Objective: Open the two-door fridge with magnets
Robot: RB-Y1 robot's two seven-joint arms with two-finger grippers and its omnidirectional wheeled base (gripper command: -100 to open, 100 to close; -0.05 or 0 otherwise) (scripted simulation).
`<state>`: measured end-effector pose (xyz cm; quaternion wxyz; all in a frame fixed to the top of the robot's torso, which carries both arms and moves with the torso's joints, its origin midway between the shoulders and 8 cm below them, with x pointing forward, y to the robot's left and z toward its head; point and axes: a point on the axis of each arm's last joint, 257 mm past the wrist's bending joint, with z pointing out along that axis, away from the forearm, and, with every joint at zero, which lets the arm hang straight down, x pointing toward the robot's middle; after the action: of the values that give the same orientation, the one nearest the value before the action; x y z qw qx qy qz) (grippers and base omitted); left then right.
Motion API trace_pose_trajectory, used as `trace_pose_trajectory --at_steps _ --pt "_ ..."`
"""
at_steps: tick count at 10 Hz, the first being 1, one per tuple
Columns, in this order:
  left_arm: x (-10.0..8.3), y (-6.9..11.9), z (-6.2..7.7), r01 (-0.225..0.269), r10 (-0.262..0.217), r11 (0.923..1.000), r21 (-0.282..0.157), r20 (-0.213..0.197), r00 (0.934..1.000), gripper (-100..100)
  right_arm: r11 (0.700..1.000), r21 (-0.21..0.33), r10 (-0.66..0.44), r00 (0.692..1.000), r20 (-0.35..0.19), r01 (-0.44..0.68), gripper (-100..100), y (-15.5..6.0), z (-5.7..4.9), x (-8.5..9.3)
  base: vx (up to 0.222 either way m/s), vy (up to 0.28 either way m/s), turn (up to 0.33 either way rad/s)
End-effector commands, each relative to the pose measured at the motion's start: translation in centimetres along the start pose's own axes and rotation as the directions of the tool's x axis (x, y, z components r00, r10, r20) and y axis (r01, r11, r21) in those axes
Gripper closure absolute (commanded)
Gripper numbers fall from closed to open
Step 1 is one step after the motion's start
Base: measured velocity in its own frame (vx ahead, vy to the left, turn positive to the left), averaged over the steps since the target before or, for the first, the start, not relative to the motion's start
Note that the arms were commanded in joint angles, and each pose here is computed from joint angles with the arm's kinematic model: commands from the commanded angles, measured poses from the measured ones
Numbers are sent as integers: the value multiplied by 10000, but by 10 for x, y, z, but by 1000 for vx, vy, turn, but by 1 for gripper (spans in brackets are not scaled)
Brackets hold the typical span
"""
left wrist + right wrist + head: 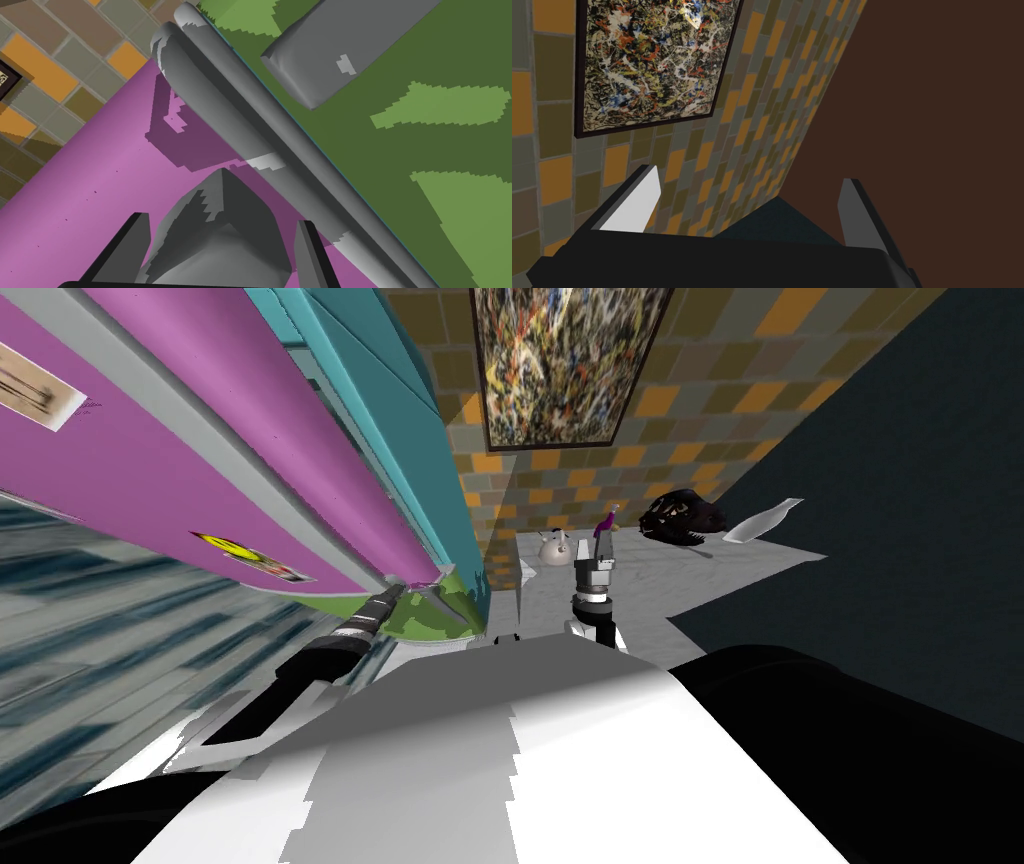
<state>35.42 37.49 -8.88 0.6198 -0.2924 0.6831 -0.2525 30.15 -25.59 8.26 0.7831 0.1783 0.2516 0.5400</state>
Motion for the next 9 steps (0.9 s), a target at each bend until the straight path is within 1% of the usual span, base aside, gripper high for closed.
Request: trace_pose_trajectory --at_steps 1,2,3,4,5,6,7,8,9 --pt "0 -15 -2 -270 279 9980 580 -131 9995 100 10000 0 1 10000 0 -1 0 0 0 0 -19 58 -14" --pt "16 -20 -10 -448 505 9959 790 -724 9961 100 10000 0 2 10000 0 -2 0 0 0 0 -14 106 235" --pt "16 -26 -10 -428 504 9936 1049 -712 9962 100 10000 0 0 10000 0 0 0 0 0 0 -40 91 149" --pt "16 -29 -11 -421 504 9926 1137 -708 9962 100 10000 -1 1 10000 0 -1 0 0 0 0 -36 37 13" --pt "32 -33 -19 -516 688 9899 1323 -1295 9892 100 10000 0 2 10000 1 -2 0 0 0 0 -41 113 209" --pt "32 -39 -20 -480 686 9863 1580 -1278 9894 100 10000 0 0 10000 0 0 0 0 0 0 -33 123 189" --pt "32 -42 -21 -464 685 9845 1692 -1271 9895 100 10000 0 1 10000 0 -1 0 0 0 0 -25 56 20" --pt "48 -47 -30 -468 825 9807 1899 -1845 9794 100 10000 0 2 10000 1 -2 0 0 0 0 -24 91 279" --pt "48 -54 -32 -413 820 9753 2171 -1821 9799 100 10000 1 0 10000 0 0 0 0 0 0 -35 111 145"
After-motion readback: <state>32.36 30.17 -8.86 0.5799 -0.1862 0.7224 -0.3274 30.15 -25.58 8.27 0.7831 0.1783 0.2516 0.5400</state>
